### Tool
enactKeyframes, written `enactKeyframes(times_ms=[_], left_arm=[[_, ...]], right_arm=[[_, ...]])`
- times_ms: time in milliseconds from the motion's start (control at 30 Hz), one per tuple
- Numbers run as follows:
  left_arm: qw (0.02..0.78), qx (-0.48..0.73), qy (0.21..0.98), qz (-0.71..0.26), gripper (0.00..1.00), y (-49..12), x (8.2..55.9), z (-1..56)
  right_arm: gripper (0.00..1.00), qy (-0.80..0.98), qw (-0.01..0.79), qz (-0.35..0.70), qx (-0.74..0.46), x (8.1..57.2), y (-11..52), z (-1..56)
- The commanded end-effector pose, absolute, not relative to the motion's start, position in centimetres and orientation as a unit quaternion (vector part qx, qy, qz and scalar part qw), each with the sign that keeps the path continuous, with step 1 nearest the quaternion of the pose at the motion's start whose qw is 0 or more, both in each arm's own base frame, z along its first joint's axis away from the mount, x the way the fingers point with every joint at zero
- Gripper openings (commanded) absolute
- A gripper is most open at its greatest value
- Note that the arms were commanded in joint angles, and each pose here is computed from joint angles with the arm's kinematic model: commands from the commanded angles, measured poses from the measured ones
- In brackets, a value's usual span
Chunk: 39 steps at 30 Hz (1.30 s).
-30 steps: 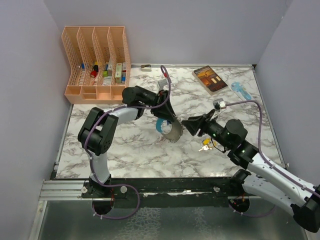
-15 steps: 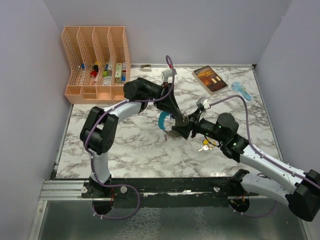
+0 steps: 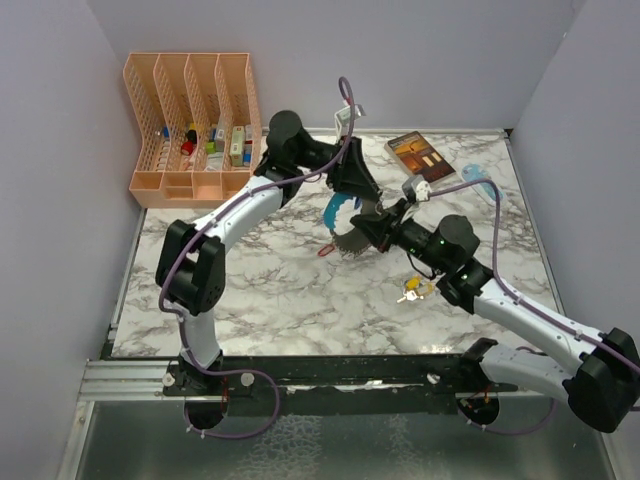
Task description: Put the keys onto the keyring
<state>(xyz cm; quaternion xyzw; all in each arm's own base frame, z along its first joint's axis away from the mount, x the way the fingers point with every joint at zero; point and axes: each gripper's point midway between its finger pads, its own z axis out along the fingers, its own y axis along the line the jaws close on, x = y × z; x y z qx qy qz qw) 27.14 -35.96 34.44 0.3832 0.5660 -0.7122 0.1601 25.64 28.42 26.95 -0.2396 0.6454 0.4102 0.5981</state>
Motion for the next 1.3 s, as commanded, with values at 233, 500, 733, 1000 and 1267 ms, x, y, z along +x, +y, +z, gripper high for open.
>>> enactKeyframes(times_ms=[233,500,733,1000,1267], left_arm=[[0.329,0.375,0.619,-0.607,0.14,-36.1,31.0,32.0],[0.278,0.427,0.555,-0.657,0.30,-34.8,24.8,29.2],[0.277,0.443,0.559,-0.644,0.04,-34.9,24.9,27.5],[0.297,0.461,0.582,-0.600,0.00,-34.9,26.1,26.2],[0.337,0.513,0.602,-0.511,0.00,-33.7,27.3,25.1]], right_arm=[[0.01,0.604,0.624,0.408,-0.281,23.9,28.0,29.6],[0.01,0.594,0.616,0.435,-0.281,23.3,28.7,29.1],[0.01,0.599,0.603,0.440,-0.290,23.0,28.9,28.5],[0.30,0.613,0.598,0.423,-0.297,22.1,27.7,27.8],[0.53,0.653,0.644,0.319,-0.239,21.8,21.5,30.4]])
